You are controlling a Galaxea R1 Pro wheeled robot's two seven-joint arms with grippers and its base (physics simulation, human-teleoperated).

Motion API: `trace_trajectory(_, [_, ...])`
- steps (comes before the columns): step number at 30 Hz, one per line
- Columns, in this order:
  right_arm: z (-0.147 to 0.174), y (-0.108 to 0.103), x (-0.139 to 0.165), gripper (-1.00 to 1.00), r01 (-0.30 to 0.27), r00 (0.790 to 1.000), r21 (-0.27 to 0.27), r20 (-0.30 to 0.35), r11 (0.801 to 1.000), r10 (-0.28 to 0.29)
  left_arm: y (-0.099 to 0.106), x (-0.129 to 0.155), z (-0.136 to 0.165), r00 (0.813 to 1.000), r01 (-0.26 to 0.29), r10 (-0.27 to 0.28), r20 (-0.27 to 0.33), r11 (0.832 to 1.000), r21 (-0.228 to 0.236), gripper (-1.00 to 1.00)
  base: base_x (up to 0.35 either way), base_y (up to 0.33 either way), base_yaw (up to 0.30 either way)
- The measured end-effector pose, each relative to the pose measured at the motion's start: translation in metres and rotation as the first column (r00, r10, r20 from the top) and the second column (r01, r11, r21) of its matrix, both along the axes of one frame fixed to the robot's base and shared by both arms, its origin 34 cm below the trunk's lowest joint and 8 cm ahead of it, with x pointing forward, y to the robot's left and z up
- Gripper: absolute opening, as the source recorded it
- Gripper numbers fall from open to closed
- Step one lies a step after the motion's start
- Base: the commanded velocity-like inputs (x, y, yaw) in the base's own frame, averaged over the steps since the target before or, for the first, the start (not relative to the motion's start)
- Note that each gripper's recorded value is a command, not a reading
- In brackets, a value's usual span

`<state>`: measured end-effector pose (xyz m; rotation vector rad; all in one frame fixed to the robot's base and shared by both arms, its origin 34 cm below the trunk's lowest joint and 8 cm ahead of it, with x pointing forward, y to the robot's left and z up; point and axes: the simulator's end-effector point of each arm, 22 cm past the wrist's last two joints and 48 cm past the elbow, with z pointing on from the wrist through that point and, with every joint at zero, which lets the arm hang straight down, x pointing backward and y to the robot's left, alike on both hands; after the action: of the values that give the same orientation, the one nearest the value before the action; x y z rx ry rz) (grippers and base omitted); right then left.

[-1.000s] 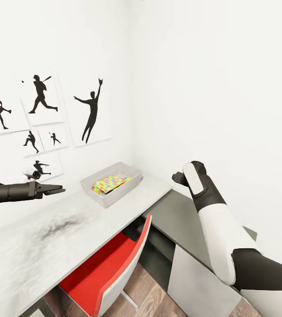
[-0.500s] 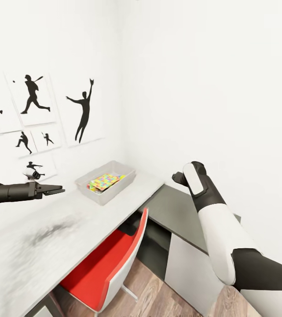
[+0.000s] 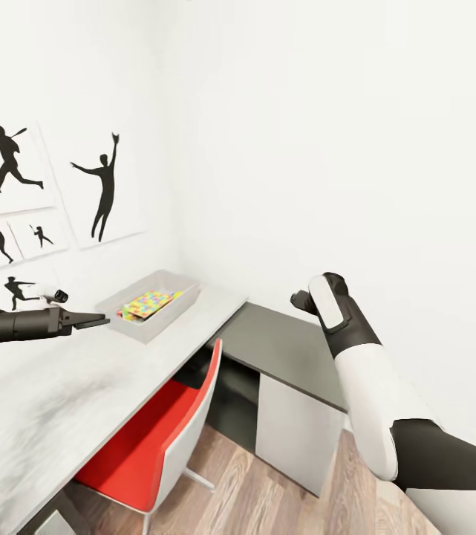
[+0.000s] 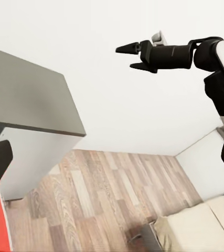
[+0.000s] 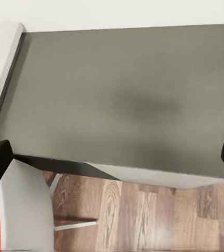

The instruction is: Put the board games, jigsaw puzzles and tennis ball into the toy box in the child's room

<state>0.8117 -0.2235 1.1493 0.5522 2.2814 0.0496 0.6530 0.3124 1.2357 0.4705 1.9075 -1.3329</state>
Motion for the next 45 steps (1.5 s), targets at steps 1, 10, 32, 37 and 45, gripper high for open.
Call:
trace_trajectory(1, [0.0, 0.0, 0.0, 1.0, 0.0, 1.0, 0.0, 0.0, 1.0, 0.0, 0.0, 0.0, 0.0, 1.0, -0.001, 0.001, 0.001, 1.0, 0.0, 1.0, -0.254, -0.005, -0.278])
trace_trajectory(10, [-0.001, 0.0, 0.0, 1.0, 0.0, 1.0, 0.0, -0.002, 1.0, 0.0, 0.002, 0.001, -0.003, 1.0, -0.006, 0.006, -0.004, 1.0, -0.004, 1.0, -0.204, -0.089, -0.278])
trace_trajectory(32, [-0.009, 0.002, -0.002, 1.0, -0.005, 1.0, 0.005, -0.02, 1.0, 0.005, 0.002, 0.001, -0.003, 1.0, -0.007, 0.007, -0.004, 1.0, -0.003, 1.0, -0.153, -0.059, -0.278])
trace_trajectory(37, [-0.011, 0.002, -0.002, 1.0, -0.007, 1.0, 0.006, -0.023, 1.0, 0.007, 0.002, 0.001, -0.004, 1.0, -0.007, 0.007, -0.004, 1.0, -0.003, 1.0, -0.115, 0.0, -0.278])
trace_trajectory(45, [-0.014, 0.0, -0.002, 1.0, -0.005, 1.0, 0.007, -0.029, 1.0, 0.005, 0.003, 0.002, -0.007, 1.0, -0.011, 0.01, -0.014, 1.0, -0.006, 1.0, -0.106, 0.0, -0.278])
